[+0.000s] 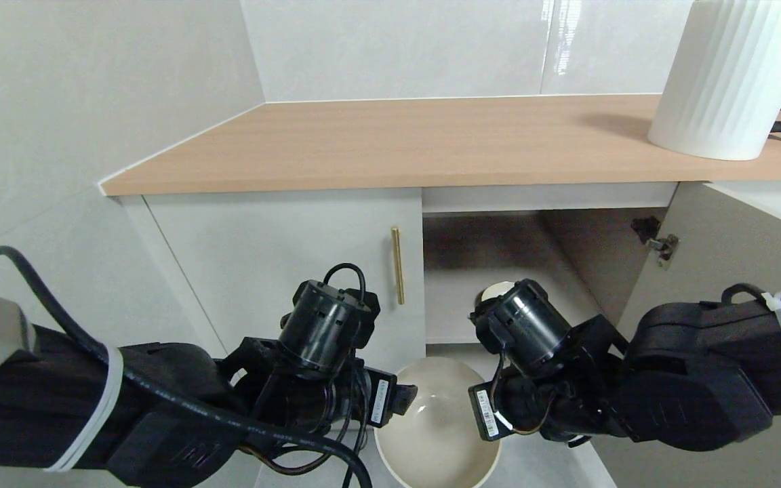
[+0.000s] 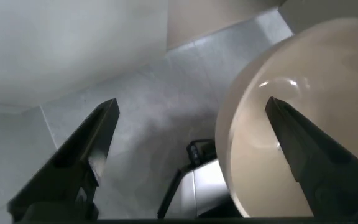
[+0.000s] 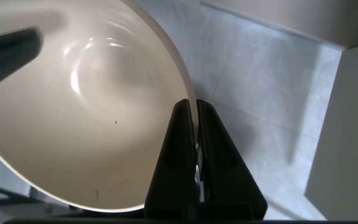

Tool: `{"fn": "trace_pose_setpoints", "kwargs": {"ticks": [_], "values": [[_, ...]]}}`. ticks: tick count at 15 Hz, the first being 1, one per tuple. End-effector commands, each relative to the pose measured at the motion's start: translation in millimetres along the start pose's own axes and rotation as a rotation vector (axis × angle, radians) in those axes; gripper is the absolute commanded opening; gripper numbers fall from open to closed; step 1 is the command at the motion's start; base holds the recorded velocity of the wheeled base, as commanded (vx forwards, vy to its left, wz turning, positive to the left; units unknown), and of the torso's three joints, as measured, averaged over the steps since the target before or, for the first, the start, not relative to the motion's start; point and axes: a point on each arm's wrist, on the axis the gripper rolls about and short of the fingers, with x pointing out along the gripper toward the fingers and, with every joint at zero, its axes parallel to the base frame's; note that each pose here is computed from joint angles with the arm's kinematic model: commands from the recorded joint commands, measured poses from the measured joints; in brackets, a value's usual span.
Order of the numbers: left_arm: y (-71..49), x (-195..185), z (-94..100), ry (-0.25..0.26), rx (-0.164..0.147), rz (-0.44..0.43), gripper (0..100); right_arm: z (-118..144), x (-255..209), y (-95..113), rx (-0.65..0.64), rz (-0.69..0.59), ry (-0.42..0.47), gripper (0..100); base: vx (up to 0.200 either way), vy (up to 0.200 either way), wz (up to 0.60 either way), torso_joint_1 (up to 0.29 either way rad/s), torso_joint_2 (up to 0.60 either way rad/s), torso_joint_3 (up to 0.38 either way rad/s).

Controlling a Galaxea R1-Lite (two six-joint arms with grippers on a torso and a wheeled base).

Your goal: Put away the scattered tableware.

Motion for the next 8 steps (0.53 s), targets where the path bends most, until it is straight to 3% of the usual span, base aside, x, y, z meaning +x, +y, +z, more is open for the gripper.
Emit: {"fn": "trace_pose_setpoints", "kwargs": {"ticks": [1, 5, 6, 8], "values": [[0.0, -0.4, 0.6, -0.008, -0.003, 0.0, 100, 10.2, 17.1, -18.2, 0.063, -0.043, -0.01, 0, 0.0, 0.0, 0.0, 0.0, 0.0, 0.0], [1.1, -3.3, 2.3, -0.019, -0.007, 0.001, 100, 32.9, 48.4, -78.0, 0.342, -0.139, -0.093, 0, 0.0, 0.0, 0.0, 0.0, 0.0, 0.0], [1.1, -3.3, 2.3, -0.019, -0.007, 0.001, 100, 43.1, 60.4, -103.1, 0.429, -0.173, -0.172, 0, 0.0, 0.0, 0.0, 0.0, 0.0, 0.0], [1.2, -4.6, 3.0, -0.023, -0.009, 0.0, 100, 51.0, 76.9, -131.1, 0.516, -0.209, -0.284, 0, 0.0, 0.0, 0.0, 0.0, 0.0, 0.0]]}}
